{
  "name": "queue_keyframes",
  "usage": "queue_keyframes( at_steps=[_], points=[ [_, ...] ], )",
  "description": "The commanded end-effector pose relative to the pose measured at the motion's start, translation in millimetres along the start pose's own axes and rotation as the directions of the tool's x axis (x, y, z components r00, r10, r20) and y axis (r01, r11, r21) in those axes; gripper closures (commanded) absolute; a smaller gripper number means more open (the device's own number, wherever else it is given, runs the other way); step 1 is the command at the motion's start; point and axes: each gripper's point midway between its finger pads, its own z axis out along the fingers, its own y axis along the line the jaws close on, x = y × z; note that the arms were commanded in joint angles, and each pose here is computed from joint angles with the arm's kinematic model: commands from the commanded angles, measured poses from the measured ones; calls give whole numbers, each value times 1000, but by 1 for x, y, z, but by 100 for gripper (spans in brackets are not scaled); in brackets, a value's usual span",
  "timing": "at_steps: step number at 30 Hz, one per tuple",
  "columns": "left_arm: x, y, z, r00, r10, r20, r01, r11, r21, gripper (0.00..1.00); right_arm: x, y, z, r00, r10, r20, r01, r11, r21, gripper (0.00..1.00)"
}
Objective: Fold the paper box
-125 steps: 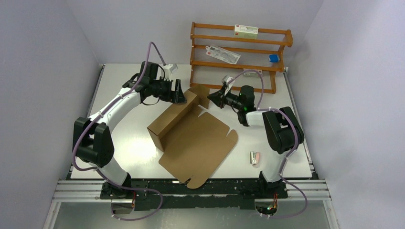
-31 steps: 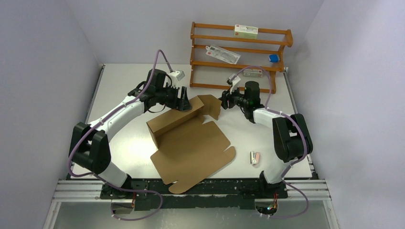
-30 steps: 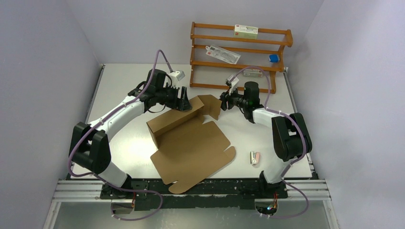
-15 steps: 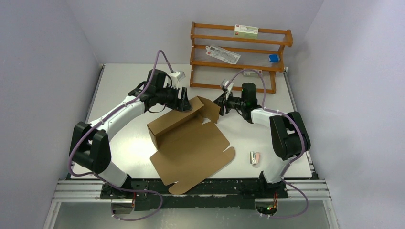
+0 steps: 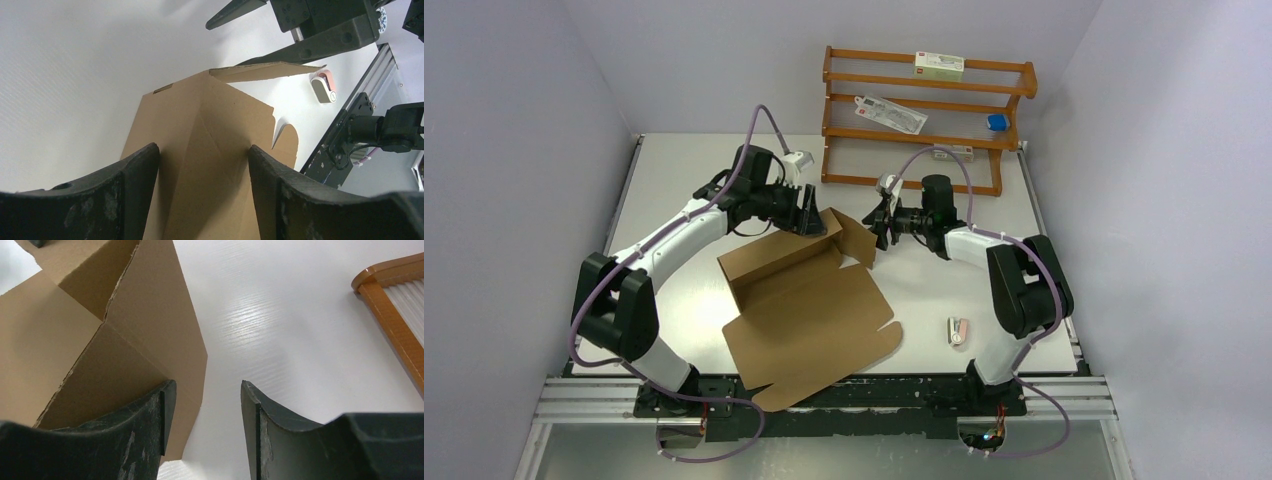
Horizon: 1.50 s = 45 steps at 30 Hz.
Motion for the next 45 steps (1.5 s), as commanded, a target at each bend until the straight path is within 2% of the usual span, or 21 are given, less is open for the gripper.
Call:
queue_keyframes(
  at_steps=[1,7,12,15,17,20,23,31,45],
  points=[
    [7,12,3,999,1,-39,-2,1000,-29,32,-12,27,-1,1000,2,23,0,996,-85,45],
    [10,11,4,999,-3,-51,2,1000,-19,33,-36,30,2,998,11,57,-5,994,-105,44],
    [10,12,3,999,1,-49,-2,1000,-29,30,-37,24,6,999,21,36,-18,997,-77,44],
    [11,15,2,999,-1,-53,-1,999,-43,28,-35,13,5,999,40,17,-40,999,-8,44],
    [10,16,2,999,-3,-52,1,999,-44,27,-35,-3,1,999,47,8,-47,994,100,44],
    [10,17,1,999,-9,-51,7,999,-44,26,-37,-13,-8,999,40,-9,-38,982,188,43],
    [10,18,-1,999,-12,-53,9,999,-47,25,-33,-13,-12,999,38,-23,-32,975,218,43],
    [3,26,-10,999,-42,-21,41,998,-41,18,-4,-22,-33,986,160,-48,-128,906,404,44],
    [10,27,-5,994,-98,-46,99,995,23,20,-26,23,-9,990,137,-27,-133,983,127,44]
  ],
)
